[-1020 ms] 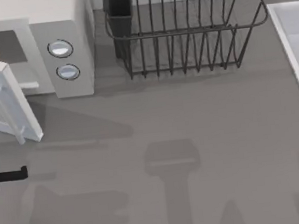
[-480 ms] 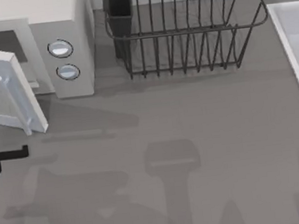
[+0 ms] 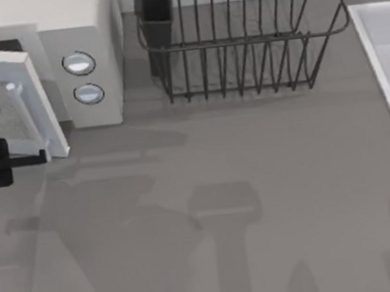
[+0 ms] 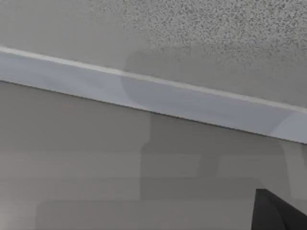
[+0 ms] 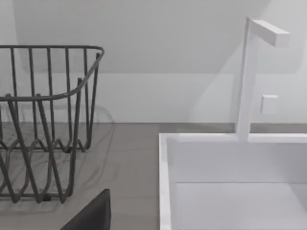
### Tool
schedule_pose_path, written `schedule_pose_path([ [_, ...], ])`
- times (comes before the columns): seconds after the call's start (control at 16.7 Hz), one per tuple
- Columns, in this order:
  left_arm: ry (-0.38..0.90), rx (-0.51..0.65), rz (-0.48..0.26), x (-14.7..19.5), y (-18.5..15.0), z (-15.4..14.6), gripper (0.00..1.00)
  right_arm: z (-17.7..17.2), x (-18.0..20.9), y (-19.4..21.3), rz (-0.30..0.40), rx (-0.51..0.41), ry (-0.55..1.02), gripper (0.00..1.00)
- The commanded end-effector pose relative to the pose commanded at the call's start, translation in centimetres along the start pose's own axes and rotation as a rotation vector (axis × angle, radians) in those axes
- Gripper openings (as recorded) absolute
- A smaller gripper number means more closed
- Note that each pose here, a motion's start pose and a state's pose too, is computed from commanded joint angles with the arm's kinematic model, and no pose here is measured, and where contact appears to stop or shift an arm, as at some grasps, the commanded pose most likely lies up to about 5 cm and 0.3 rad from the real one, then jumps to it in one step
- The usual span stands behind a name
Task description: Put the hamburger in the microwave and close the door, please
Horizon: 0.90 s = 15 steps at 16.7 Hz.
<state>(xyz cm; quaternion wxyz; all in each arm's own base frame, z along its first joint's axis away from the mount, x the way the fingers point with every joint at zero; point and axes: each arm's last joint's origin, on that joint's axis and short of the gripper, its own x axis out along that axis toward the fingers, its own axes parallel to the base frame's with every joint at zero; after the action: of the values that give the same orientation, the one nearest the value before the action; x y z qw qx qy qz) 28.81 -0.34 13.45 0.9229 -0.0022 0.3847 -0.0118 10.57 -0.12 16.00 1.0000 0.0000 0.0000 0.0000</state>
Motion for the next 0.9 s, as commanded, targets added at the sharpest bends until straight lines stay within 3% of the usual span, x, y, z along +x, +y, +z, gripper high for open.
schedule_pose_path([
  [0.42,0.005,-0.002,0.002,0.7,0.1,0.6,0.0,0.0,0.0,0.0,0.0,0.0,0.0,1.0],
  [0.9,0.0,-0.003,0.003,7.4,0.1,6.2,0.0,0.0,0.0,0.0,0.0,0.0,0.0,1.0],
])
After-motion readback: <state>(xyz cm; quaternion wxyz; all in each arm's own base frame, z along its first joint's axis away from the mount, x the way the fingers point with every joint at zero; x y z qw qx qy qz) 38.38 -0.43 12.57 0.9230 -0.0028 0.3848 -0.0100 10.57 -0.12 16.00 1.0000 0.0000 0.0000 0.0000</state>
